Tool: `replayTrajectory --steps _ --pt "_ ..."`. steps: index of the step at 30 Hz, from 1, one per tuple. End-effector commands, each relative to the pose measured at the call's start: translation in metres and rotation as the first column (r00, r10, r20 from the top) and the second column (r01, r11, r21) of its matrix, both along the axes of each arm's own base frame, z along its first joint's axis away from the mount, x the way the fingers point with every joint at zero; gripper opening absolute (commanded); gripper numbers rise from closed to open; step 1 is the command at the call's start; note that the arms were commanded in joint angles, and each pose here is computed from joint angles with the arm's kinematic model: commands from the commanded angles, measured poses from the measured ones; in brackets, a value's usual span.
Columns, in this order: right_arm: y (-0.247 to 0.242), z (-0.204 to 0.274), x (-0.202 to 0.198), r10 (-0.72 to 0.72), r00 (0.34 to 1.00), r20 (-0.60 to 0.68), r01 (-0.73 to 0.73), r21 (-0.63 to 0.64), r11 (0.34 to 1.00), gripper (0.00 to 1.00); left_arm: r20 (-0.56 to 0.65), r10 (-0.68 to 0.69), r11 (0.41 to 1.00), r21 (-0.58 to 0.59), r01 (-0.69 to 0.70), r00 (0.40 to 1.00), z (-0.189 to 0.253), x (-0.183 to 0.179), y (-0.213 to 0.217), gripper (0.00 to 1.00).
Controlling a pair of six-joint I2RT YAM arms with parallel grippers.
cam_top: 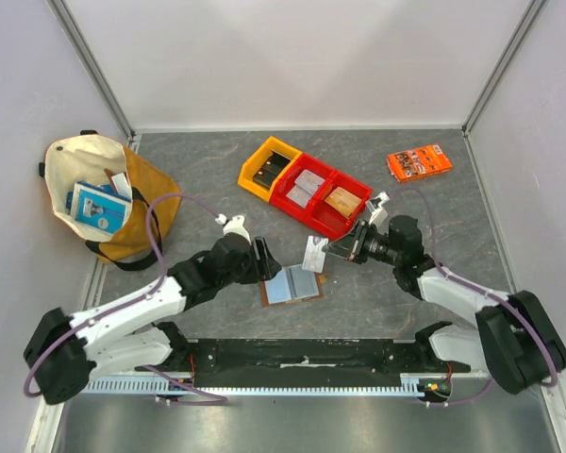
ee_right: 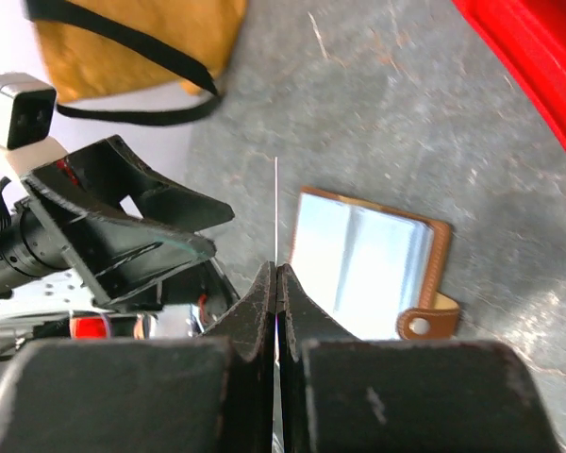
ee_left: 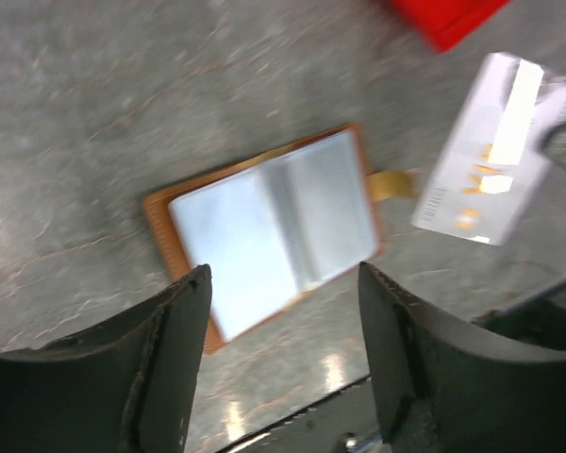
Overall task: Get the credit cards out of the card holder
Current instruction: Remove the credit card from the card holder, then place the credit card in the storage box.
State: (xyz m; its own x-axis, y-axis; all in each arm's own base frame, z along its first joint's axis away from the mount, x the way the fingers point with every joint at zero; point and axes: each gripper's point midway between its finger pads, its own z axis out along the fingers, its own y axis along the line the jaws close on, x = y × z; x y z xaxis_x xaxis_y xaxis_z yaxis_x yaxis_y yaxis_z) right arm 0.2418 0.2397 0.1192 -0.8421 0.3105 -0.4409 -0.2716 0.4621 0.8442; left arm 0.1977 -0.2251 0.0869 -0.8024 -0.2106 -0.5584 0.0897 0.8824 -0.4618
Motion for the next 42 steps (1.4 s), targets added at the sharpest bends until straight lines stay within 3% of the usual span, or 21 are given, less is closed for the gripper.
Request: replayTrajectory --steps 1,4,7,11,17,26,31,33,37,40,42 --pt "-0.004 0.058 0.013 -0.126 0.983 0.131 0.106 0.152 0.983 0.0 0.189 0.022 0.976 -0.215 0.019 0.982 0.064 0.015 -0.02 0.76" --pt "-0.011 0.084 0.012 -0.194 0.966 0.171 0.152 0.232 0.961 0.0 0.267 0.021 0.923 -0.375 0.084 0.963 0.097 0.012 -0.034 0.84" --pt "-0.016 0.103 0.008 -0.24 0.95 0.199 0.175 0.296 0.939 0.0 0.325 0.039 0.839 -0.524 0.146 0.945 0.125 0.008 -0.044 0.86" --pt "-0.022 0.125 0.003 -0.281 0.931 0.233 0.186 0.362 0.913 0.0 0.383 0.027 0.751 -0.618 0.234 0.924 0.149 0.0 -0.056 0.86" --pt "-0.017 0.135 -0.007 -0.256 0.936 0.242 0.14 0.411 0.901 0.0 0.442 -0.034 0.681 -0.646 0.345 0.896 0.169 -0.008 -0.078 0.79" --pt "-0.008 0.145 -0.018 -0.219 0.941 0.259 0.083 0.45 0.889 0.0 0.452 -0.071 0.684 -0.627 0.373 0.889 0.17 -0.002 -0.099 0.72" --pt "-0.004 0.141 -0.021 -0.198 0.944 0.265 0.065 0.438 0.897 0.0 0.48 -0.063 0.679 -0.622 0.39 0.875 0.179 0.001 -0.101 0.52" --pt "-0.002 0.139 -0.023 -0.186 0.946 0.267 0.055 0.432 0.9 0.0 0.488 -0.054 0.68 -0.621 0.39 0.871 0.183 0.002 -0.101 0.32" --pt "0.0 0.135 -0.025 -0.171 0.948 0.269 0.042 0.425 0.904 0.01 0.5 -0.044 0.675 -0.624 0.394 0.865 0.187 0.002 -0.1 0.02" --pt "0.004 0.13 -0.026 -0.133 0.942 0.309 0.009 0.372 0.928 0.16 0.506 -0.067 0.7 -0.59 0.402 0.86 0.181 0.001 -0.097 0.02" --pt "0.004 0.126 -0.025 -0.116 0.937 0.33 0.005 0.319 0.948 0.38 0.514 -0.094 0.725 -0.551 0.412 0.853 0.177 0.0 -0.09 0.02"
